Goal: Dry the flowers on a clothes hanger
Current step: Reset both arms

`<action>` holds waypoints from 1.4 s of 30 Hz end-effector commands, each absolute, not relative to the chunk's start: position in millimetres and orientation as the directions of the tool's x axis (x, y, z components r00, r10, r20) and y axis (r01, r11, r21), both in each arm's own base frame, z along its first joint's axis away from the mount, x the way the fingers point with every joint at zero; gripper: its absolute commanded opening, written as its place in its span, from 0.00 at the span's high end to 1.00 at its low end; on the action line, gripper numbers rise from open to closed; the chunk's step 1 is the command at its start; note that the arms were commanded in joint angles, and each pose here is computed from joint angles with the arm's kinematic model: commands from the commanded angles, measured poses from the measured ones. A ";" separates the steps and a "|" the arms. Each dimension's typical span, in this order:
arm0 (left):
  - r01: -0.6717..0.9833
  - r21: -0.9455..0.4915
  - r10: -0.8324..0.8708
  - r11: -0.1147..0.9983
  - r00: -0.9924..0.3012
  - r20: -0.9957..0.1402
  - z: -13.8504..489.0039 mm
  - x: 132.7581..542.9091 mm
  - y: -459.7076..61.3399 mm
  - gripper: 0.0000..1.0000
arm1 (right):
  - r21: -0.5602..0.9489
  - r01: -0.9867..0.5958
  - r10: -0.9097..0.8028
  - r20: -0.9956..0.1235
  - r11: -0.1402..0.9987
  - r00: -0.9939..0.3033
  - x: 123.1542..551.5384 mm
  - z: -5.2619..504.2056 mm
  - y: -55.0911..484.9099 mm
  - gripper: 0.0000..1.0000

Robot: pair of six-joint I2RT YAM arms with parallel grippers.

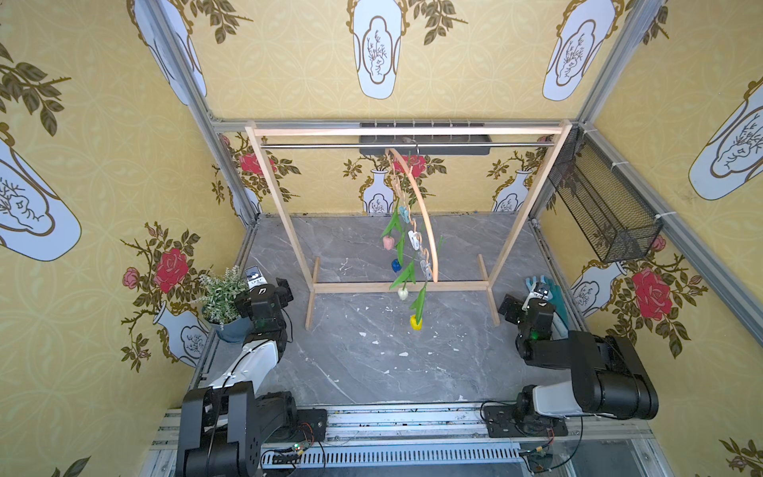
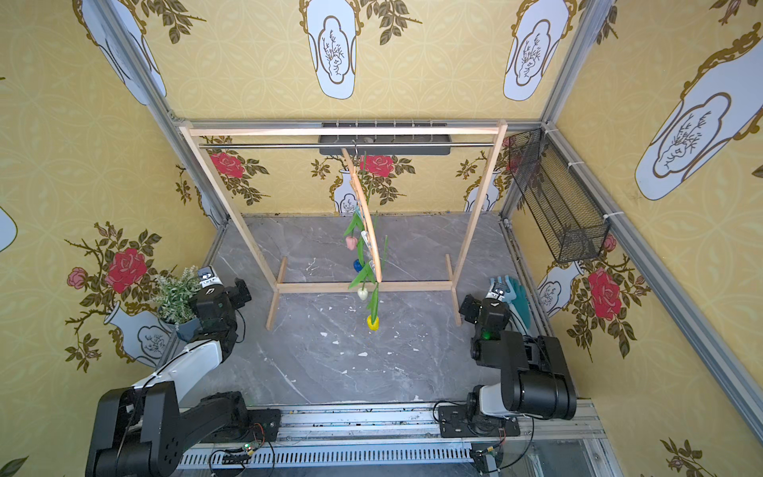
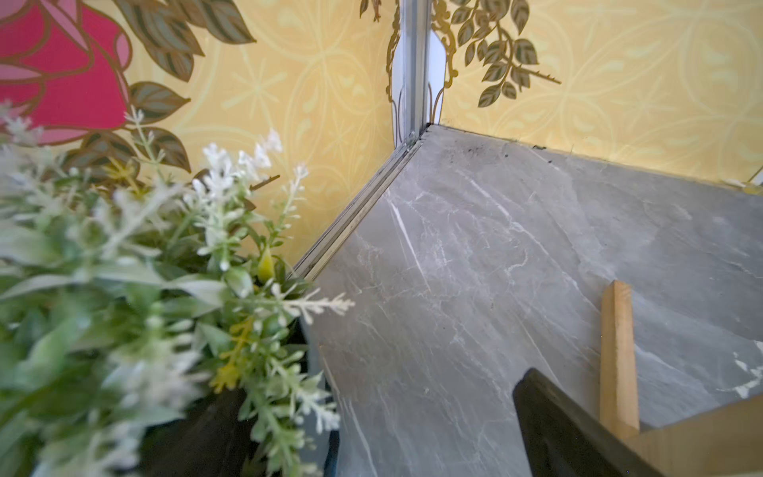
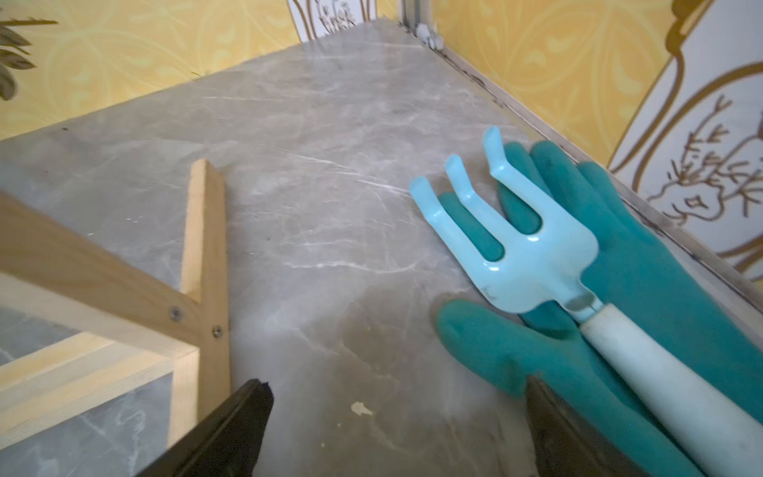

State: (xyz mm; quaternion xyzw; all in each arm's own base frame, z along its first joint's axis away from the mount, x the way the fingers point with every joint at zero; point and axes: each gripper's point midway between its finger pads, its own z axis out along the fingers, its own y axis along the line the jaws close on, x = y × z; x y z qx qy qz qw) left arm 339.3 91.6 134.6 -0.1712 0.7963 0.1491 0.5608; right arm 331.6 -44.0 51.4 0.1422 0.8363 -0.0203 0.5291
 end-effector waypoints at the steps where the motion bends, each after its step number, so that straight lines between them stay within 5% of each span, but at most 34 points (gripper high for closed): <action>1: -0.269 0.036 -0.053 0.963 -0.317 -0.947 122.1 349.3 60.9 0.00 | 0.116 0.198 0.167 -0.949 0.973 -0.268 346.5 86.8 -40.3 0.02; 8: -0.261 0.117 0.062 0.958 -0.209 -0.976 119.2 340.6 44.6 0.00 | 0.116 0.198 0.167 -0.951 0.973 -0.261 345.5 88.1 -40.5 0.03; 42: -0.268 0.117 0.055 0.956 -0.228 -0.972 117.8 339.9 43.8 0.00 | 0.102 0.199 0.154 -0.952 0.975 -0.263 346.0 88.0 -39.3 0.03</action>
